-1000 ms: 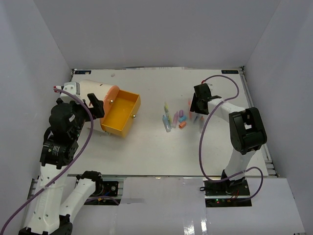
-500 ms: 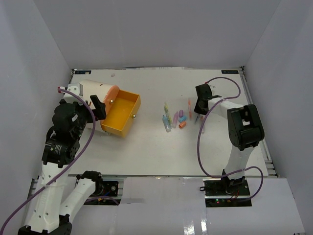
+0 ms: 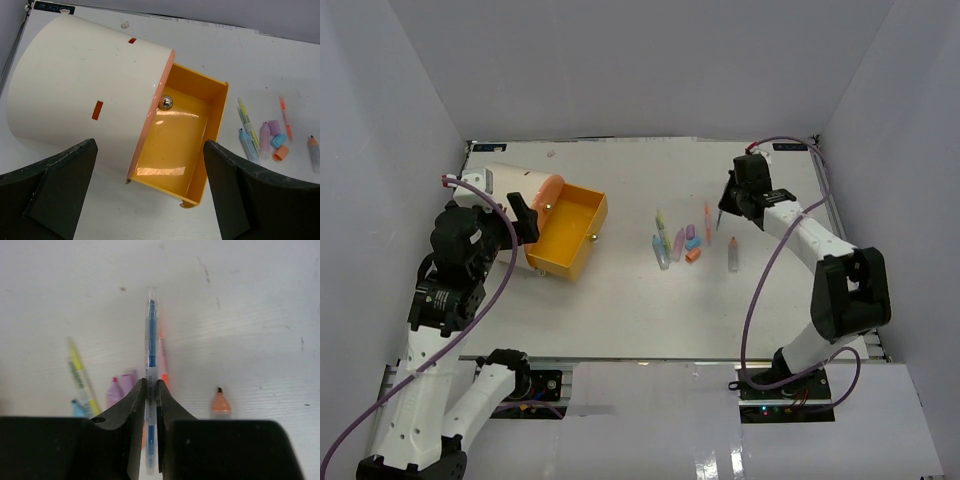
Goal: Sort the stationery into containers
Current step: Pick up the pen from the center of the board, then place the pen in the drawer.
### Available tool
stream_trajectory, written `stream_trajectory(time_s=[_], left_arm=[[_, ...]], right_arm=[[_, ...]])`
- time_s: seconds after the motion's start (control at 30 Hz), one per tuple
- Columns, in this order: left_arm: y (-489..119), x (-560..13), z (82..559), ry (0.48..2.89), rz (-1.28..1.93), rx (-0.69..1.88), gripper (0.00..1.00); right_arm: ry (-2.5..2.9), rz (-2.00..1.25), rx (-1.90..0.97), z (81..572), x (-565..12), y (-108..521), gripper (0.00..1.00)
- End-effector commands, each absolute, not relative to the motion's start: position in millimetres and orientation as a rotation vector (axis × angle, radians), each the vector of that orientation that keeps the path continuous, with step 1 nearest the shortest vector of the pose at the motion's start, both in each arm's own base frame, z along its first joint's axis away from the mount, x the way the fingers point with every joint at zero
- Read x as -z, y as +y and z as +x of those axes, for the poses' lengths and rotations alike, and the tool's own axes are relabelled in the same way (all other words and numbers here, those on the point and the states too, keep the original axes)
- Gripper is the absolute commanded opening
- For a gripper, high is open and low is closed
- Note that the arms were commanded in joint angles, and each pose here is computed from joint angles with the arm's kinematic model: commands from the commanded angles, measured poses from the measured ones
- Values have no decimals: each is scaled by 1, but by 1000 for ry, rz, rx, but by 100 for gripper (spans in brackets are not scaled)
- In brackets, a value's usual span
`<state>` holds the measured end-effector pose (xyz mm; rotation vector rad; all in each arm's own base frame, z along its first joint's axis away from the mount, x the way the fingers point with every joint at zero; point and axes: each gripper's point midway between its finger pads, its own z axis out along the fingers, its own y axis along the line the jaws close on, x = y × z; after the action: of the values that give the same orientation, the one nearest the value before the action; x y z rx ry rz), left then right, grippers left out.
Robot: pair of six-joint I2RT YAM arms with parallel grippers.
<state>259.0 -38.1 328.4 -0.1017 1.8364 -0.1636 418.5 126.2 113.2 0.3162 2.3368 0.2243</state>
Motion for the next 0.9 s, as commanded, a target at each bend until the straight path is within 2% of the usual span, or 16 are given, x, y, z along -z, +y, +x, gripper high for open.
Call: stream_trajectory(time_s=[0.0,0.43,0.6,0.77,0.87], left_arm=[[-41,-334,260,1830,-98,183,98],[-42,-327,258,1838,-103,191,98],[-42,-329,257,1830,-105,193,98],[-41,-327,256,1833,-106,192,98],[-42,-327,256,1832,-105,193,98]], right_arm=[[2156,200,-487,413,-193,178,8],[1866,48,-1168,345,-320,390,9],[1839,46,-1241,333,-327,445,11],[1865,74,-1296,332,-315,474,13],[1904,56,-1305,329,-299,487,20]])
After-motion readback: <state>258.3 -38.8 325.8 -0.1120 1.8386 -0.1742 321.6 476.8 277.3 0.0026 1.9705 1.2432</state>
